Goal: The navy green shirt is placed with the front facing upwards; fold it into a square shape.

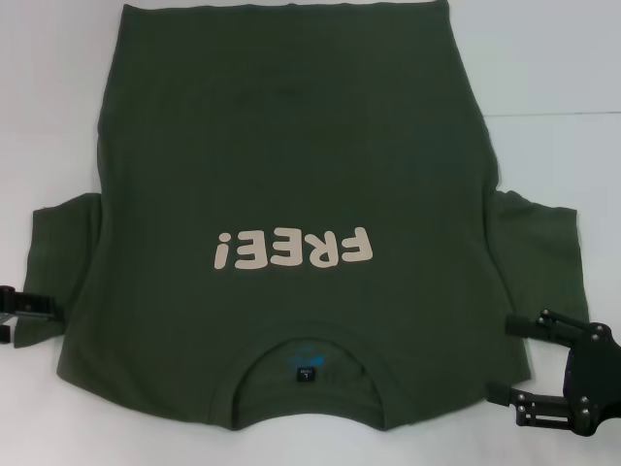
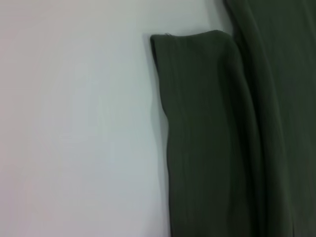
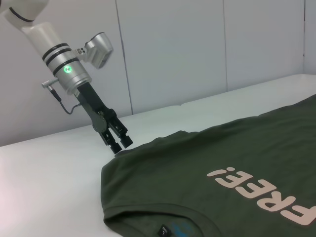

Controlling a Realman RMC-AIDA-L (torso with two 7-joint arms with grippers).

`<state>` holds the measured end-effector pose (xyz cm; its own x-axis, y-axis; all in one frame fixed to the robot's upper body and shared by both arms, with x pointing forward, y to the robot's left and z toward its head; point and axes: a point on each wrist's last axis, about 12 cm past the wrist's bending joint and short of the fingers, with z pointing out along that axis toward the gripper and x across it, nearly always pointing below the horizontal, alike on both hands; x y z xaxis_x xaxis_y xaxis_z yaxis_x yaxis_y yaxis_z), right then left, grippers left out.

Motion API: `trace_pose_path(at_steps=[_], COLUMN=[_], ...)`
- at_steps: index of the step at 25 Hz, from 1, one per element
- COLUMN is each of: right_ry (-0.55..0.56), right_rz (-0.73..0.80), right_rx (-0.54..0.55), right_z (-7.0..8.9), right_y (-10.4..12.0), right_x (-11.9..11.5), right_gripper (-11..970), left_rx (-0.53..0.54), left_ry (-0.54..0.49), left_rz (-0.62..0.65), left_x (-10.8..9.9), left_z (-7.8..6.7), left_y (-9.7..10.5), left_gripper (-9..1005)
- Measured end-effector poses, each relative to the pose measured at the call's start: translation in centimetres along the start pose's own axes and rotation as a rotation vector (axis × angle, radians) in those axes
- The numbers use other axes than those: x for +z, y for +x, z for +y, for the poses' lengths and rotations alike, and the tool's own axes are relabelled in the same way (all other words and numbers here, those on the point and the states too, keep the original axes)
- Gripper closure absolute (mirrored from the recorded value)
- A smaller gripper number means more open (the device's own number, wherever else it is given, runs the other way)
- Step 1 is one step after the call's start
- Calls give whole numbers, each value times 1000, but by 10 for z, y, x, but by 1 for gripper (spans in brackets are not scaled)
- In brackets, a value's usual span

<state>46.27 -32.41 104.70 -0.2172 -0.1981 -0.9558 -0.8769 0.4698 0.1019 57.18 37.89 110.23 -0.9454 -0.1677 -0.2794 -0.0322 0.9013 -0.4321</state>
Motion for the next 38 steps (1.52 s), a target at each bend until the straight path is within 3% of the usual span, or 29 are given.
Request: trace_pose_path(at_steps=[33,38], right_ry=[-1,1], right_rz=[-1,-1], right_rx=[0,0], right_z=[0,0], right_y=[0,0], right_x=[0,0], right_gripper=[45,45], left_rx=[5,10], left_ry=[-4,20], left_rz=[12,24], left_x=[5,8], left_z=[-5,-11], left_y=[-2,-2], left_gripper=[81,81])
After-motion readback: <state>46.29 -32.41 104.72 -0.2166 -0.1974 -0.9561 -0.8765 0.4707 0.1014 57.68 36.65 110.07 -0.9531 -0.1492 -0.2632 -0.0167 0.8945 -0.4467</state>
